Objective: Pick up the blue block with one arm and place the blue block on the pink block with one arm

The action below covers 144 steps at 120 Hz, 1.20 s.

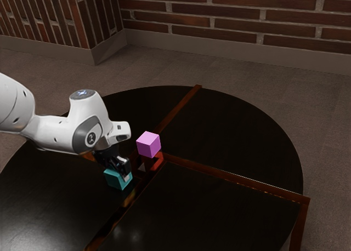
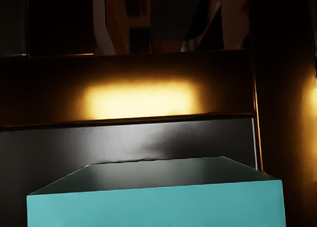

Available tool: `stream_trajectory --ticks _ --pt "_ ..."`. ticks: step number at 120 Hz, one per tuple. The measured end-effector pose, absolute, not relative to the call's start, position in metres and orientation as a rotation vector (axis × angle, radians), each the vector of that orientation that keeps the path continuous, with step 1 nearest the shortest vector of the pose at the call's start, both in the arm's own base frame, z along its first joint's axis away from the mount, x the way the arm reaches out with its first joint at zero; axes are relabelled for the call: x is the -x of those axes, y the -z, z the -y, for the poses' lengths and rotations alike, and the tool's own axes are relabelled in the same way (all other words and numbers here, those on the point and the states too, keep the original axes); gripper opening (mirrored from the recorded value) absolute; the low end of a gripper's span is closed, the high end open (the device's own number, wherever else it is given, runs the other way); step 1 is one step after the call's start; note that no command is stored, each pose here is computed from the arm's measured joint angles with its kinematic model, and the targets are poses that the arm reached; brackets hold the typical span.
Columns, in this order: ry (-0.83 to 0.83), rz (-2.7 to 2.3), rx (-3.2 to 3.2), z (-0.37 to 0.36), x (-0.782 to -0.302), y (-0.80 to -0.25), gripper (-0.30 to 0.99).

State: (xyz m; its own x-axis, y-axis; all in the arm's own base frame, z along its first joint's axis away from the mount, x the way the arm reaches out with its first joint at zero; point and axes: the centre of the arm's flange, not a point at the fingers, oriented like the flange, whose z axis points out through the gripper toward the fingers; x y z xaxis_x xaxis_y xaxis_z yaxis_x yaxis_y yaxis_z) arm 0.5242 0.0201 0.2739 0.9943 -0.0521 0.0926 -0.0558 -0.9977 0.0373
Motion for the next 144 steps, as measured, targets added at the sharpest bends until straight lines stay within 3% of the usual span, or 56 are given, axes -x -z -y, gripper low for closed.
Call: stream_trajectory --ticks 31,67,144 --pt "-0.276 0.064 -3.099 -0.025 -0.579 -0.327 0.37" --pt "-0.239 0.112 -3.145 -0.024 -0.654 -0.353 0.38" --pt "-0.141 0.038 -3.105 -0.010 -0.674 -0.350 0.38"
